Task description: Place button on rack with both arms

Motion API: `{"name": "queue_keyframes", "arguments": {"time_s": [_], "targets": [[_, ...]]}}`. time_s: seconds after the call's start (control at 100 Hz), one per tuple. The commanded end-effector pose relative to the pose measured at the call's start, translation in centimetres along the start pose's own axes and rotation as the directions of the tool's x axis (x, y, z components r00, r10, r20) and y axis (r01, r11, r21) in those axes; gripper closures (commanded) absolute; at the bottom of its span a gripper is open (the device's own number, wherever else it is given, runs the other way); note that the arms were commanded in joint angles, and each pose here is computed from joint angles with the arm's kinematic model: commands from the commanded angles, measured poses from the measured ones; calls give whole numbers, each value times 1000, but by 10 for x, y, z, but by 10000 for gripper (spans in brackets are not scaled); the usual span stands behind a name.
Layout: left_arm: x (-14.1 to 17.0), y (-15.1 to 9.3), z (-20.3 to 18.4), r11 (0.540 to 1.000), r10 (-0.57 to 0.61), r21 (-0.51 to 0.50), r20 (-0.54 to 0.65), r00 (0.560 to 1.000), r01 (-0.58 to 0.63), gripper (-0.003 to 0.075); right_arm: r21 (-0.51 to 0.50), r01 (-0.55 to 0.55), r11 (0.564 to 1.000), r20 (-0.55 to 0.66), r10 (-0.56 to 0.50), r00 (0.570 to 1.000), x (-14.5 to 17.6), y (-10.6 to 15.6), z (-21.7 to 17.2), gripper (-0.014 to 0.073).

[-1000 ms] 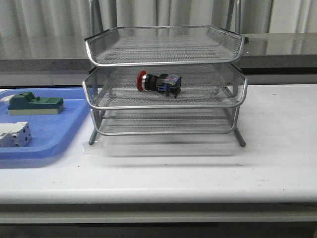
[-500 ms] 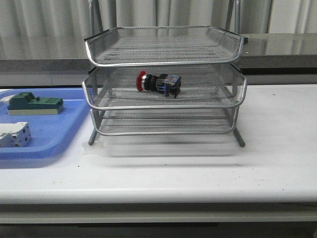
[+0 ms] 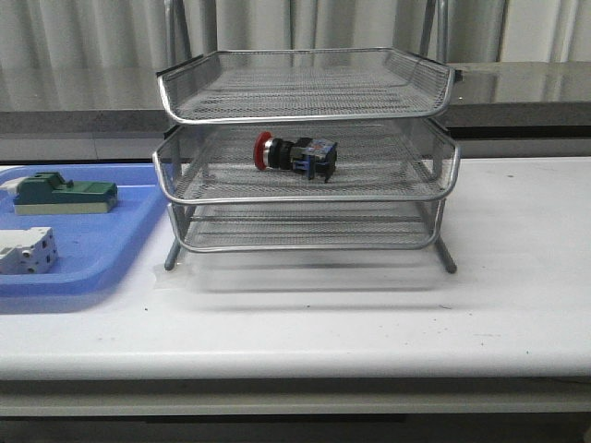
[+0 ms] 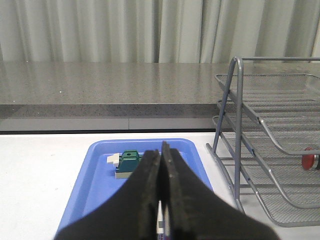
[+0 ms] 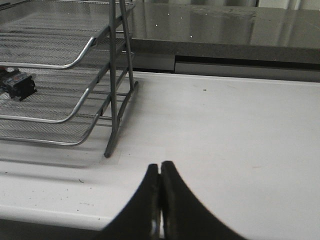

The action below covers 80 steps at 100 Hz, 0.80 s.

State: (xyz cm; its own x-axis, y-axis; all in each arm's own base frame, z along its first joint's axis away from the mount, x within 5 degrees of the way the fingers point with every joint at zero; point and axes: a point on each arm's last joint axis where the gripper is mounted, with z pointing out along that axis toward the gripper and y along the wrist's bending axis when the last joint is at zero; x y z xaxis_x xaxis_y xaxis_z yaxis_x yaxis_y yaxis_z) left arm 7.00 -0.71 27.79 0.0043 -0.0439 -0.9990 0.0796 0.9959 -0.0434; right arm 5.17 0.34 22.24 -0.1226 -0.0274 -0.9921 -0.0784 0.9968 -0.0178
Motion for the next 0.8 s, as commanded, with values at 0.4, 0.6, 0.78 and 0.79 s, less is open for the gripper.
{"name": "queue_keyframes", "arguments": {"time_s": [0.4,0.6,0.78,0.79], "targets": [[-14,3,0,999,-21,-29,79,997,24,740,-14,-41,999,181,42,983,16,1,5,655],[-14,3,0,999,-21,-29,79,997,24,740,-14,-41,999,187,43,981,15,1,4,655],[-14,3,0,999,-21,-29,79,997,24,740,-14,-41,999,187,43,981,15,1,4,655],[-14,3,0,999,-21,-29,79,997,24,740,-14,-41,999,187,43,981,15,1,4,655]]}}
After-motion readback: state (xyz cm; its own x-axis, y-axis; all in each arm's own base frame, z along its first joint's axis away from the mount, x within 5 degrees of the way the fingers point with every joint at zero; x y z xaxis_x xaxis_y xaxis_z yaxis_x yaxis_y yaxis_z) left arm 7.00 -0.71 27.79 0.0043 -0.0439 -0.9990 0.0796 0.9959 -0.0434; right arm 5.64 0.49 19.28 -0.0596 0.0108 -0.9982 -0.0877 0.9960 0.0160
